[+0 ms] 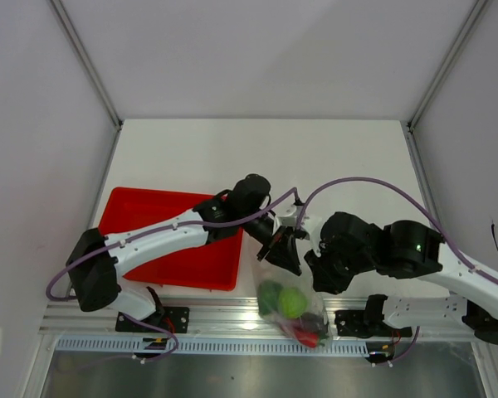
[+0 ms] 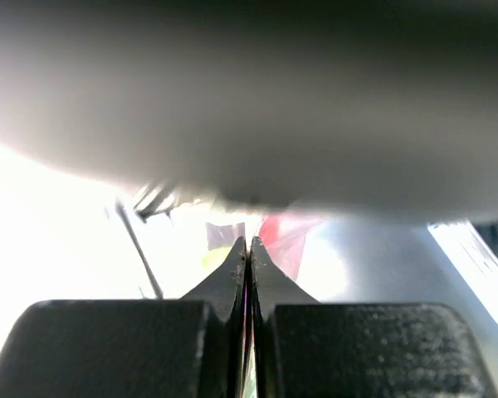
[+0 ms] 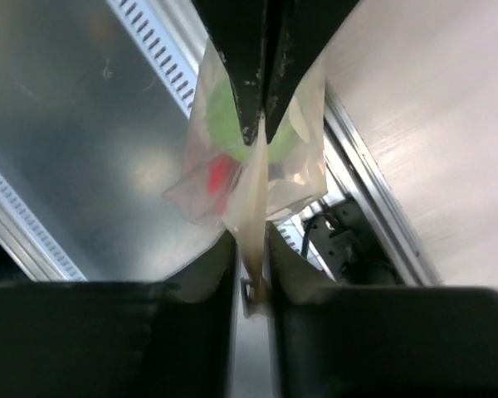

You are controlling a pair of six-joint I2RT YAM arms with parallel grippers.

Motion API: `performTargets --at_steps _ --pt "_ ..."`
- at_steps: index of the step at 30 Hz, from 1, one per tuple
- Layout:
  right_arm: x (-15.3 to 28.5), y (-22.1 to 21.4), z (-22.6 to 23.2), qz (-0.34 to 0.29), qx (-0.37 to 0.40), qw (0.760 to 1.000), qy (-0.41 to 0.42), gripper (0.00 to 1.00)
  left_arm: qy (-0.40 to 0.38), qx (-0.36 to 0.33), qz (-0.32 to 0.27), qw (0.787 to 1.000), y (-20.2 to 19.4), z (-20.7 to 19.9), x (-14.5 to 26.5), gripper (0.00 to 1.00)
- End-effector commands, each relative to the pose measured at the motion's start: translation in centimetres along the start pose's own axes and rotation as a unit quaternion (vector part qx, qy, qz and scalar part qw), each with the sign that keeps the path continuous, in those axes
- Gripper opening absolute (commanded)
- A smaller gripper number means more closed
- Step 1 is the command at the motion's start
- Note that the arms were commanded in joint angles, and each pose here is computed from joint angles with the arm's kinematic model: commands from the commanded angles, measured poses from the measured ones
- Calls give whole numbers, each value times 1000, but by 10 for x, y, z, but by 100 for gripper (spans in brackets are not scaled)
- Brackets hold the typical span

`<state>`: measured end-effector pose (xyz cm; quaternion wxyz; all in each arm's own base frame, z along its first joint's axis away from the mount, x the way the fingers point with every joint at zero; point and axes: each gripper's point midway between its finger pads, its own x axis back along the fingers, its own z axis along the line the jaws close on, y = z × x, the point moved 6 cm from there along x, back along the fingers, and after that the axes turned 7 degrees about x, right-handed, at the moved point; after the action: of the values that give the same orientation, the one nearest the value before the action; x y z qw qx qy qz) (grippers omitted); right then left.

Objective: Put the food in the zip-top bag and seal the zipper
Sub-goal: Zip the zipper food storage bag at the center of the board.

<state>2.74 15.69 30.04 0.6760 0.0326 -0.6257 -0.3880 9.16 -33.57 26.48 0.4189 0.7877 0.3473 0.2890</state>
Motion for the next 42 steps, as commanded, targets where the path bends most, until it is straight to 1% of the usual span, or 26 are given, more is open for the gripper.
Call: performTargets --at_steps 1,3,4,5,6,7,9,14,15,17,18,19,20,24,26,27,29,30,31,34,35,36,38,39,41,42 --pt "11 25 -11 -78 -15 995 -63 35 98 35 -13 995 -2 10 12 1" --pt "12 27 -18 -94 -33 991 -88 47 136 29 -31 990 5 4 23 1" --pt "12 31 -19 -113 -46 988 -93 59 160 30 -40 986 9 3 29 0" --pt "17 31 -20 -134 -52 985 -91 65 204 36 -46 977 8 7 35 1" --pt "14 29 -23 -141 -59 984 -94 70 226 28 -58 972 14 2 41 1" --pt "20 33 -23 -178 -70 977 -90 88 261 40 -65 962 15 4 46 1" --pt "18 38 -27 -206 -85 971 -88 91 287 48 -82 953 19 -1 53 1" --pt "16 46 -37 -262 -123 953 -94 91 314 49 -117 941 15 -8 60 1" --pt "14 50 -41 -282 -129 946 -96 89 311 44 -129 940 14 -8 60 1" --pt "10 54 -40 -302 -128 942 -76 87 303 38 -138 942 12 -12 59 1" --pt "13 60 -39 -329 -124 934 -66 84 297 39 -138 944 10 -12 58 0" --pt "8 59 -42 -330 -125 933 -66 83 294 40 -138 945 10 -12 58 1" --pt "8 64 -44 -346 -116 929 -63 80 294 44 -137 945 9 -12 57 1" --pt "-2 66 -52 -346 -95 932 -46 77 296 47 -140 944 6 -10 57 0" --pt "-9 62 -63 -341 -103 932 -63 72 301 47 -143 942 8 -9 58 0" --pt "-11 62 -66 -344 -102 931 -61 64 301 45 -143 942 9 -10 58 1" --pt "-17 57 -68 -343 -99 933 -46 57 305 43 -145 940 10 -10 59 1" --pt "-18 57 -63 -345 -88 934 -15 54 305 42 -146 940 11 -10 59 1" --pt "-16 55 -59 -350 -83 933 -2 54 305 40 -146 940 12 -10 59 0" --pt "-18 48 -52 -352 -70 933 25 49 306 38 -143 940 14 -10 60 1" --pt "-12 45 -49 -363 -62 929 29 48 307 39 -142 940 14 -10 60 1" --pt "-10 44 -47 -367 -57 928 34 42 307 39 -141 941 13 -9 60 1" --pt "-6 42 -46 -376 -48 925 32 35 299 38 -137 943 14 -10 59 1" --pt "-2 42 -44 -380 -42 923 32 25 297 35 -135 945 14 -10 58 1" --pt "1 44 -44 -384 -34 922 30 15 294 36 -130 946 12 -9 57 0" --pt "0 45 -46 -379 -35 925 27 3 295 35 -128 946 12 -9 57 1"
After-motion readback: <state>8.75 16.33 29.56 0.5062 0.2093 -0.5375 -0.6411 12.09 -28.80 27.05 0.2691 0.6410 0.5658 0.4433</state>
